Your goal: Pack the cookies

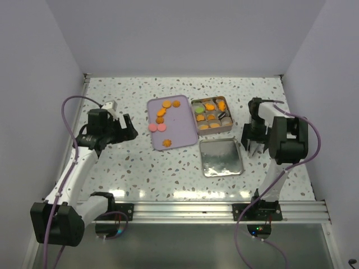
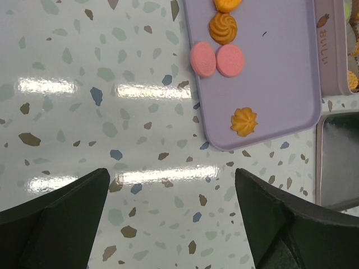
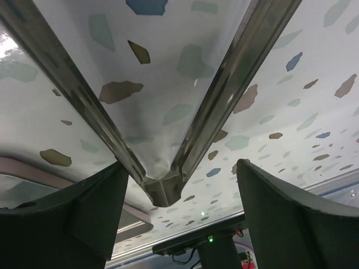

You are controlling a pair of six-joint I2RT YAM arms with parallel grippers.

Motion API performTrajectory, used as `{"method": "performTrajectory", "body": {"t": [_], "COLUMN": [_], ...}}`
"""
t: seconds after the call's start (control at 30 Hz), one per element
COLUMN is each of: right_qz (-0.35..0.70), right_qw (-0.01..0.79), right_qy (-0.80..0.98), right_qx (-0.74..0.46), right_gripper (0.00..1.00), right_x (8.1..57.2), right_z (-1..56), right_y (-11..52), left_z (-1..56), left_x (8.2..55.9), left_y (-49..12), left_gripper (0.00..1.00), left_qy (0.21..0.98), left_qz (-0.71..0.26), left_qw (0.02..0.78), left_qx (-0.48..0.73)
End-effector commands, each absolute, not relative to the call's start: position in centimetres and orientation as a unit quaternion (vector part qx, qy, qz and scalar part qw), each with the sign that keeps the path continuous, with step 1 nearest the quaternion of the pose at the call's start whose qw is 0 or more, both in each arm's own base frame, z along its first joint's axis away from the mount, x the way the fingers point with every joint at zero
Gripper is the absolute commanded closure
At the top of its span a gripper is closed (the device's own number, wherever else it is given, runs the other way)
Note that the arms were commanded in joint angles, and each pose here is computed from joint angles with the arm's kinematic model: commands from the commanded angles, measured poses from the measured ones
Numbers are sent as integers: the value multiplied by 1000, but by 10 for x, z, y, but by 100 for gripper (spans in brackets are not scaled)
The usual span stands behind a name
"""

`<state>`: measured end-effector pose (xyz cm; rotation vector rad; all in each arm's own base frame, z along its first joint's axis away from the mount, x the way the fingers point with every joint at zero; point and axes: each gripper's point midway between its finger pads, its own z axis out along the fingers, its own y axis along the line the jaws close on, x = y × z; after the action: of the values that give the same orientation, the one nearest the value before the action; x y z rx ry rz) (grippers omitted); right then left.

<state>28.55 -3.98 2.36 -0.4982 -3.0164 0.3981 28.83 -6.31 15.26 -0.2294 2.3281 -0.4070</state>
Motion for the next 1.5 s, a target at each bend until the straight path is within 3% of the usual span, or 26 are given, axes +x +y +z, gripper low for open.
{"method": "performTrajectory", "body": {"t": [0.0,0.2,0.4,0.63,0.77,1.07,1.13,1.23,1.4,1.47], "right_qz": [142,129,71,-39,-93,-205,-218,-237,-261,-271], "right_qw": [13,-50,-120,-204,-244,-290,-297,-299,-290,-287], "right_qy": [-977,-973,-971,-968,-953,-924,-920,-917,-916,-915], "right_qx": [-160,-182,-195,-143,-157,-140,-133,-116,-87,-83], "right_gripper": [18,1,1,1,1,1,1,1,1,1], "right_x": [291,311,310,280,265,223,217,208,198,196], "right_z": [25,72,134,197,228,297,311,325,336,336], "right_y": [-47,-46,-20,65,76,100,102,107,117,122], "left_z": [157,153,141,111,95,32,21,10,-2,-7], "left_x": [295,293,276,260,256,235,231,226,218,215], "left_y": [-90,-147,-215,-304,-357,-410,-412,-410,-398,-394], "left_gripper": [0,0,0,0,3,6,11,36,59,76], "left_qy": [904,907,914,927,930,957,965,971,979,981], "left_qz": [-179,-218,-244,-244,-242,-183,-159,-138,-103,-94], "left_qw": [385,361,318,266,250,195,186,178,165,160], "left_qx": [-53,-2,61,104,119,109,97,78,55,49]}}
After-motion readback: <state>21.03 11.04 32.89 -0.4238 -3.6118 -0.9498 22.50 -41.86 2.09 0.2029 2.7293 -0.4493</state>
